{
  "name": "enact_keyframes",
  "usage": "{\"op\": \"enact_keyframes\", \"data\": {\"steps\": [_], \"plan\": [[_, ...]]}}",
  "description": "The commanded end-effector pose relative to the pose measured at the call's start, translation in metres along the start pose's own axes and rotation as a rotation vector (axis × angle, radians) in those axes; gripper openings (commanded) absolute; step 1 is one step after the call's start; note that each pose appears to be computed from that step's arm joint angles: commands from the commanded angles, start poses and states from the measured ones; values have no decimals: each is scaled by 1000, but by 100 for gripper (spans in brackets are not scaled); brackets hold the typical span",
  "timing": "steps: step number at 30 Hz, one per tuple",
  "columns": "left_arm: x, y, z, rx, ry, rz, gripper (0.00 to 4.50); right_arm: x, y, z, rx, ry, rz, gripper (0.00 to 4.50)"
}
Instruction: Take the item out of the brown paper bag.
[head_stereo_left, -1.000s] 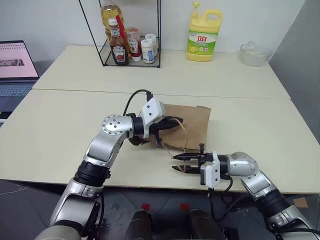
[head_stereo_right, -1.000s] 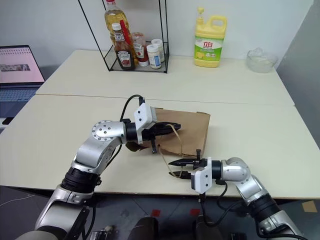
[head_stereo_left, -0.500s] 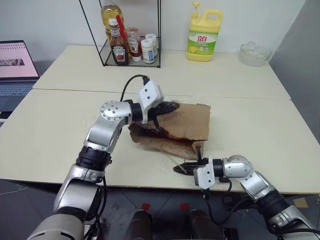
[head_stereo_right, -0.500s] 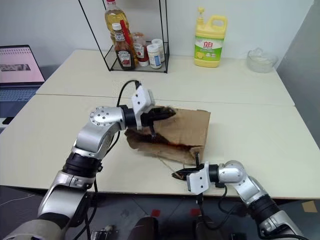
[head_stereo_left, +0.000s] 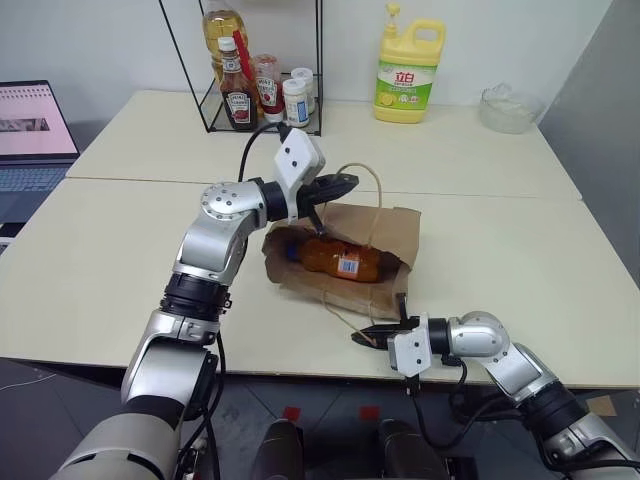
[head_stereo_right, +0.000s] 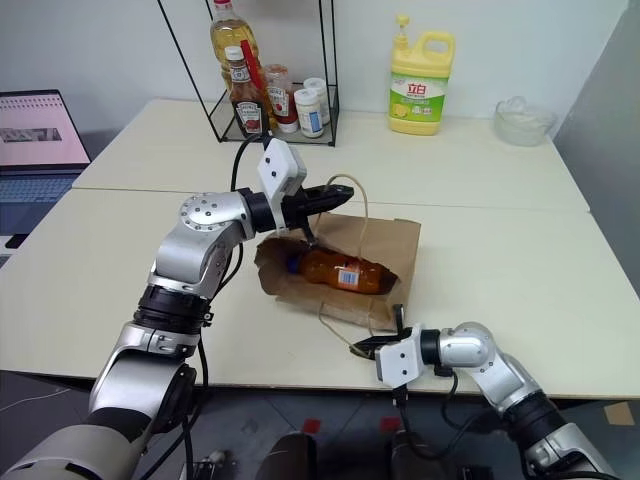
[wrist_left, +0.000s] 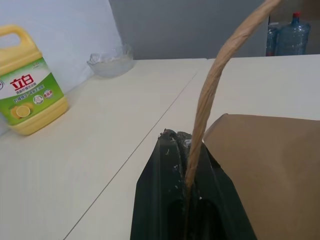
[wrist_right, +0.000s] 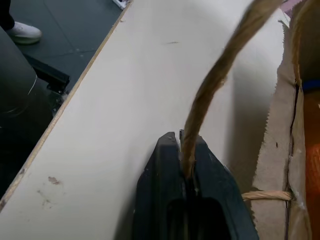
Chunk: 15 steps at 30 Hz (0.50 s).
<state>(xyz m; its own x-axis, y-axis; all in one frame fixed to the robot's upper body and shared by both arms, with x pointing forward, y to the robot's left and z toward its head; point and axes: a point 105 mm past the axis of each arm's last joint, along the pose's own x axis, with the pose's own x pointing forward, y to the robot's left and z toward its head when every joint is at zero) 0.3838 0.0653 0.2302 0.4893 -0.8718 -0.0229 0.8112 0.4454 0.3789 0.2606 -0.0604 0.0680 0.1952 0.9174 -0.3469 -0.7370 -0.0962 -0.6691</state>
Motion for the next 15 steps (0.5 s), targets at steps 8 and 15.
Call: {"op": "enact_keyframes", "data": {"steps": [8,15], "plan": [[0,1,20,35,-52,2,0,-49,-29,43,121,-43,-60,376],[0,1,18,30,-53,6,0,-76,-29,63,165,-18,-67,448]]}}
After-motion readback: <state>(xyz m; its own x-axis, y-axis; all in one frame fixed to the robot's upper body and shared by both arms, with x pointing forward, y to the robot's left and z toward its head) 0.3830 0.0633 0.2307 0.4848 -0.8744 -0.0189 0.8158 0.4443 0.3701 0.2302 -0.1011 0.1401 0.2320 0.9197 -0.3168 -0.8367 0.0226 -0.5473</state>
